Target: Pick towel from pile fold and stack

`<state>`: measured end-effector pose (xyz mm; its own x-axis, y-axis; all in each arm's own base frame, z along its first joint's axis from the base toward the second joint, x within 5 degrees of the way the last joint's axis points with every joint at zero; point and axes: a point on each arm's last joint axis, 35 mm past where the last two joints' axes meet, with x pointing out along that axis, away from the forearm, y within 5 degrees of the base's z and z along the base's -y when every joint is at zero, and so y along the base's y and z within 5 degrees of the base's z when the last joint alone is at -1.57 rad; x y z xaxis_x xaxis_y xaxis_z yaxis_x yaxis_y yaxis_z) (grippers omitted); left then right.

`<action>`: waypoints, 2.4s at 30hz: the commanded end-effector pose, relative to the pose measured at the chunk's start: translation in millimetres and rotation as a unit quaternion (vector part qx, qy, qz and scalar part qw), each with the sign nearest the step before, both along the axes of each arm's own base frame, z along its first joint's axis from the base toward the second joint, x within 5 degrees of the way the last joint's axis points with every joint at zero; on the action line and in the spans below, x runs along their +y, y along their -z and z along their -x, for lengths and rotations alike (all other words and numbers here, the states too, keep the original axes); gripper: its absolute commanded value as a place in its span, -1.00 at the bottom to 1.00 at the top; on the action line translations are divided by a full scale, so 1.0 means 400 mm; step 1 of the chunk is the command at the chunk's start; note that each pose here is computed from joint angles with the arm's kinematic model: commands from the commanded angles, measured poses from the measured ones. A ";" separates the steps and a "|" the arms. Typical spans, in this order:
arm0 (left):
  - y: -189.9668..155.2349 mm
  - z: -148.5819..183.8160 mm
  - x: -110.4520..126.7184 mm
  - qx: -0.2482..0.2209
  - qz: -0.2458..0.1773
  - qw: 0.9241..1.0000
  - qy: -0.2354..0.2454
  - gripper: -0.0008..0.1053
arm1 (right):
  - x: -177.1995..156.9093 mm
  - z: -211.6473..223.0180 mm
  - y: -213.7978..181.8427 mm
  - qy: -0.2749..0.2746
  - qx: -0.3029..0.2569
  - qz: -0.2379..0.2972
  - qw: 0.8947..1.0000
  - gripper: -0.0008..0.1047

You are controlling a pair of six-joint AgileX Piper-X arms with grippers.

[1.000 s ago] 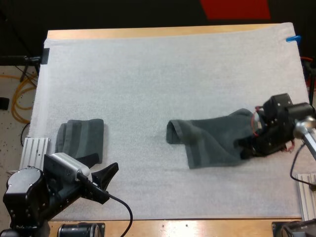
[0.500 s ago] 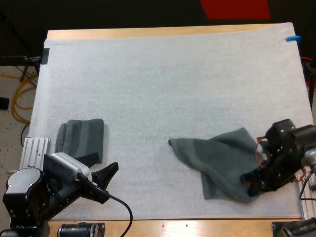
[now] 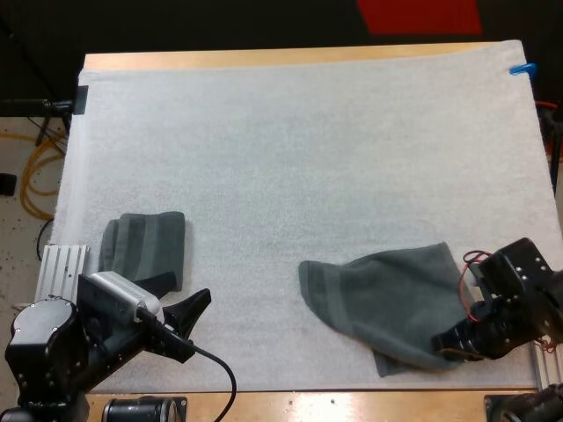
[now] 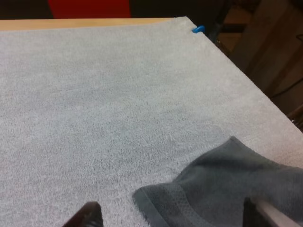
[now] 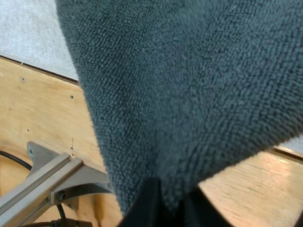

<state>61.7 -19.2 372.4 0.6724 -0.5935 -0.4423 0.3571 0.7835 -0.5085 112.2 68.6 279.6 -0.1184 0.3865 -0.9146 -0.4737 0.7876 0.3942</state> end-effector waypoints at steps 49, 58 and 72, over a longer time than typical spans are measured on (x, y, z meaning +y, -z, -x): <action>-0.003 0.001 -0.001 -0.003 -0.002 1.000 0.002 0.13 | -0.001 -0.439 0.304 0.064 -0.082 0.154 0.983 -0.05; -0.003 0.001 -0.001 -0.003 -0.002 1.000 0.002 0.13 | 0.002 -0.452 0.348 0.060 -0.070 0.157 0.983 -0.06; 0.002 -0.018 0.000 0.012 0.000 1.000 0.002 0.13 | -0.002 -0.437 0.348 0.046 -0.047 0.165 0.984 -0.99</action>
<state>66.0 -18.9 371.3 0.6658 -0.5919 -0.4544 0.3466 0.7846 -0.5141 290.1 68.7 140.4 0.0261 0.0717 -0.9971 -0.4144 0.9085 0.0545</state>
